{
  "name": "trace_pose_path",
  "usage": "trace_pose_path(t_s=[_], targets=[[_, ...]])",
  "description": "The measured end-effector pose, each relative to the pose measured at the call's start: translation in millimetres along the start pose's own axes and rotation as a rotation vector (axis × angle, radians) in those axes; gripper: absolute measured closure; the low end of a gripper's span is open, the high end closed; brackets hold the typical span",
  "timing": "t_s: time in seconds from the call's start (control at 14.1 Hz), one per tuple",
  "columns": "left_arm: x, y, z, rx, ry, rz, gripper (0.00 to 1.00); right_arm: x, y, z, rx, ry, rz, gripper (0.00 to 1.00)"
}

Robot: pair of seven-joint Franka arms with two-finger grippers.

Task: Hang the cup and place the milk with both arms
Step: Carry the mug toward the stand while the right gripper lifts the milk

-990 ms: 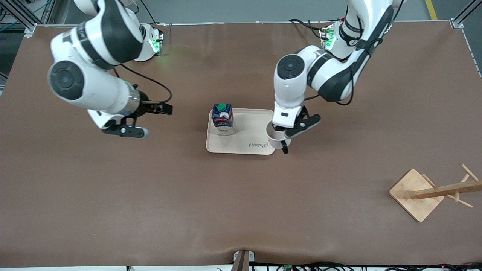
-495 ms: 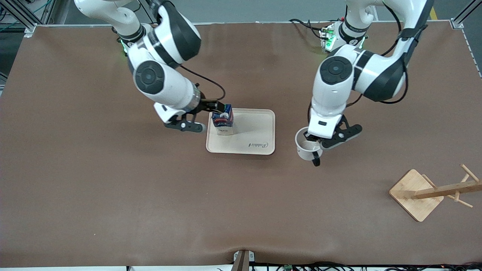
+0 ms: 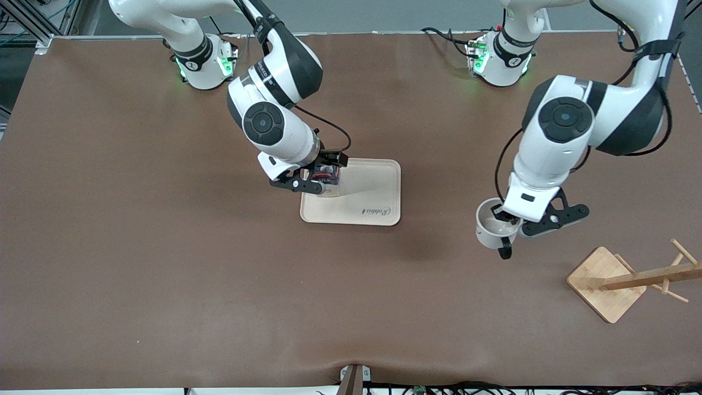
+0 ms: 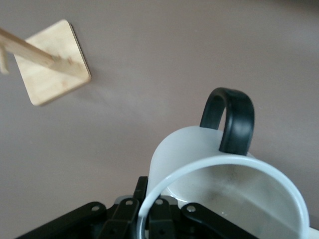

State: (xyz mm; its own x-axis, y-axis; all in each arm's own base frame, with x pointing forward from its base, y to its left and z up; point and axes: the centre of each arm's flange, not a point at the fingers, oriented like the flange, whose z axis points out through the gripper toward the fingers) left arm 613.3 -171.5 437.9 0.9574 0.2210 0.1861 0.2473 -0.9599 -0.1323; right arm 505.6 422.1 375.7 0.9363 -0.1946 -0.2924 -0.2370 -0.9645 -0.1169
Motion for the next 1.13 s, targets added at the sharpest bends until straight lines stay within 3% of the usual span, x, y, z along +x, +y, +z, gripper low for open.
trace_pose_path(t_s=[0.21, 0.42, 0.49, 0.64, 0.71, 0.92, 1.13], targets=[[22, -39, 3, 0.011, -0.004, 0.097, 0.95, -9, -3, 16, -0.070, 0.056, -0.026, 0.00], [47, -83, 0, 0.019, 0.001, 0.186, 0.95, -19, -10, 39, -0.064, 0.117, -0.002, 0.00], [53, -97, 0, 0.022, 0.001, 0.215, 0.95, -23, -13, 44, -0.061, 0.127, -0.002, 0.07], [62, -123, 3, 0.030, -0.008, 0.276, 0.95, -28, -16, 44, -0.064, 0.132, 0.004, 0.30], [64, -134, 6, 0.037, -0.023, 0.306, 0.95, -28, -14, 40, -0.069, 0.129, 0.008, 0.35], [67, -162, 12, 0.055, -0.079, 0.375, 0.95, -22, -6, 27, -0.103, 0.104, 0.029, 0.37], [81, -207, 7, 0.058, -0.078, 0.455, 0.95, -5, 6, -21, -0.125, 0.072, 0.079, 0.38]])
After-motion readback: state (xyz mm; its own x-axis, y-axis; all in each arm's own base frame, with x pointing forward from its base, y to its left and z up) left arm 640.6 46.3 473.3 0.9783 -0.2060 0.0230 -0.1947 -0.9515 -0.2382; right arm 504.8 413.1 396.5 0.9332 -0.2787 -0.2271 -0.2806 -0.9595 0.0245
